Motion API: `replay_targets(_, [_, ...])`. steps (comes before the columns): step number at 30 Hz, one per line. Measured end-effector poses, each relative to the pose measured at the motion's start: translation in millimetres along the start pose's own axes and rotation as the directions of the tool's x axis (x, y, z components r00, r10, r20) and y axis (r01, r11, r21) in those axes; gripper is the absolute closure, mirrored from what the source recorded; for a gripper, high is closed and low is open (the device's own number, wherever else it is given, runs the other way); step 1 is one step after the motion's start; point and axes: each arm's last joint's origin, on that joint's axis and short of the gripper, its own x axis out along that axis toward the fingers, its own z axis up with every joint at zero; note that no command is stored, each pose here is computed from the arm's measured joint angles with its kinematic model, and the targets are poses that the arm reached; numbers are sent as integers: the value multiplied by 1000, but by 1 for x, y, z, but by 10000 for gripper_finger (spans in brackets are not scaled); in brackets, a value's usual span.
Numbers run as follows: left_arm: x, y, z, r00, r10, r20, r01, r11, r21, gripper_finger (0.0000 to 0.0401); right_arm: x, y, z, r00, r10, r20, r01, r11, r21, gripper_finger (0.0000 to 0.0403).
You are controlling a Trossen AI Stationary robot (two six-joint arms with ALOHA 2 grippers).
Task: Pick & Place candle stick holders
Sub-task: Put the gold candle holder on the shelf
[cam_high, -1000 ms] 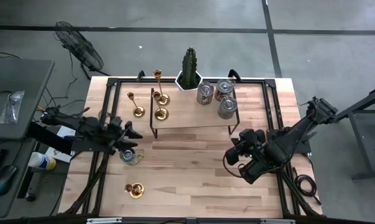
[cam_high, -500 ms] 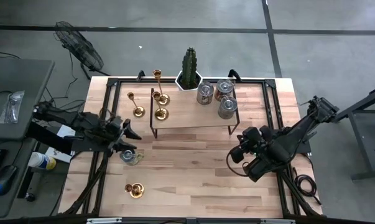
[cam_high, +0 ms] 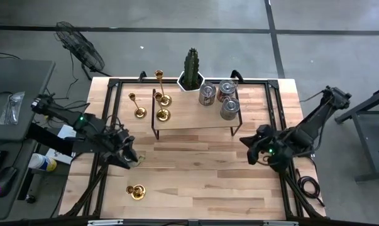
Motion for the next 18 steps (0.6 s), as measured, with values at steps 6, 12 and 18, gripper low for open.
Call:
replay_targets(6, [4, -8, -18, 997, 62, -50, -68, 990, -123, 156, 17, -8, -9, 994, 113, -15, -114, 991, -73, 401])
replay_targets(12, [14, -22, -41, 990, 100, -105, -118, 975, -189, 156, 32, -17, -19, 989, 114, -93, -129, 976, -173, 401])
replay_targets(18, [29, -36, -70, 972, 105, -212, -162, 949, -272, 156, 39, -21, -18, 988, 101, -115, -121, 976, -181, 401])
